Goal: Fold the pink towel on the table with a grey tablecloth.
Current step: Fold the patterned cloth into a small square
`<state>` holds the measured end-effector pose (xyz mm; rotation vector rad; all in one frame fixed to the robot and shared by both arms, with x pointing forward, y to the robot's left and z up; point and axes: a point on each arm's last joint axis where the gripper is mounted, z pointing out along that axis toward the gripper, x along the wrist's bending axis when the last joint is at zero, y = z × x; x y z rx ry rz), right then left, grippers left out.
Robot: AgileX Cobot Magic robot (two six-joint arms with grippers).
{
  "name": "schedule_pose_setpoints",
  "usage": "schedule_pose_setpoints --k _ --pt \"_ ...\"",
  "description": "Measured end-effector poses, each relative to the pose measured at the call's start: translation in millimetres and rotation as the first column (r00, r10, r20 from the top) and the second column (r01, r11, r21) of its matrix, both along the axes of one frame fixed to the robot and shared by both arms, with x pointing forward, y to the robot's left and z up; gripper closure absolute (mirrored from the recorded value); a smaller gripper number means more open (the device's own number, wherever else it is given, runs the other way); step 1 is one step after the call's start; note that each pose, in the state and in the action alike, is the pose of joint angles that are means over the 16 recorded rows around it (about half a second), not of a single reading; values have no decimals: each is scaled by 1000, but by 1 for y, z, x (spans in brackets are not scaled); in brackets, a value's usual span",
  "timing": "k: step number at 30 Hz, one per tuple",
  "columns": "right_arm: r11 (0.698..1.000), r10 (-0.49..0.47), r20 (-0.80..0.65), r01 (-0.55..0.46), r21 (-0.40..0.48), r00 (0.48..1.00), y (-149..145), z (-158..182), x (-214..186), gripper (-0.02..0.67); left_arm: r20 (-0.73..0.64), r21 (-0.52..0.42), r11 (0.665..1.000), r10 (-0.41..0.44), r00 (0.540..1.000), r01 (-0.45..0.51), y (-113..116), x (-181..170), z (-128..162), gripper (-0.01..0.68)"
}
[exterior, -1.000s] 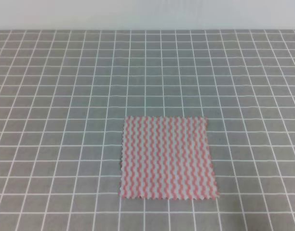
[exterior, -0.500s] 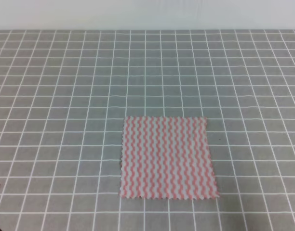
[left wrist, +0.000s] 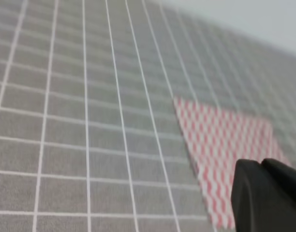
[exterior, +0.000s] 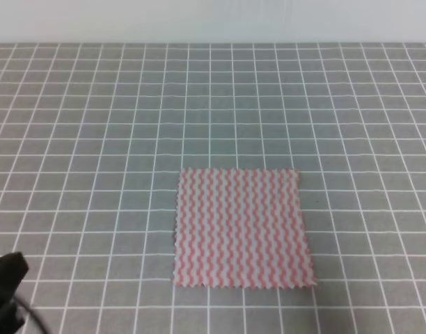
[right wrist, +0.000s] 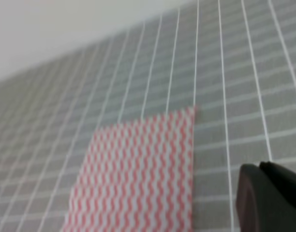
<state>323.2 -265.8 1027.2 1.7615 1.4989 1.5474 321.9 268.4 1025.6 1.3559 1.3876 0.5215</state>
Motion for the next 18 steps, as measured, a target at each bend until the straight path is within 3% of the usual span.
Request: schedule_pose_setpoints --k 10,18 --pt "984 169 -252 -178 -12 953 18 10 37 651 -143 44 981 -183 973 191 -20 43 13 673" --pt "949 304 -343 -313 30 889 44 10 63 651 -163 44 946 -312 936 323 -48 67 8 673"
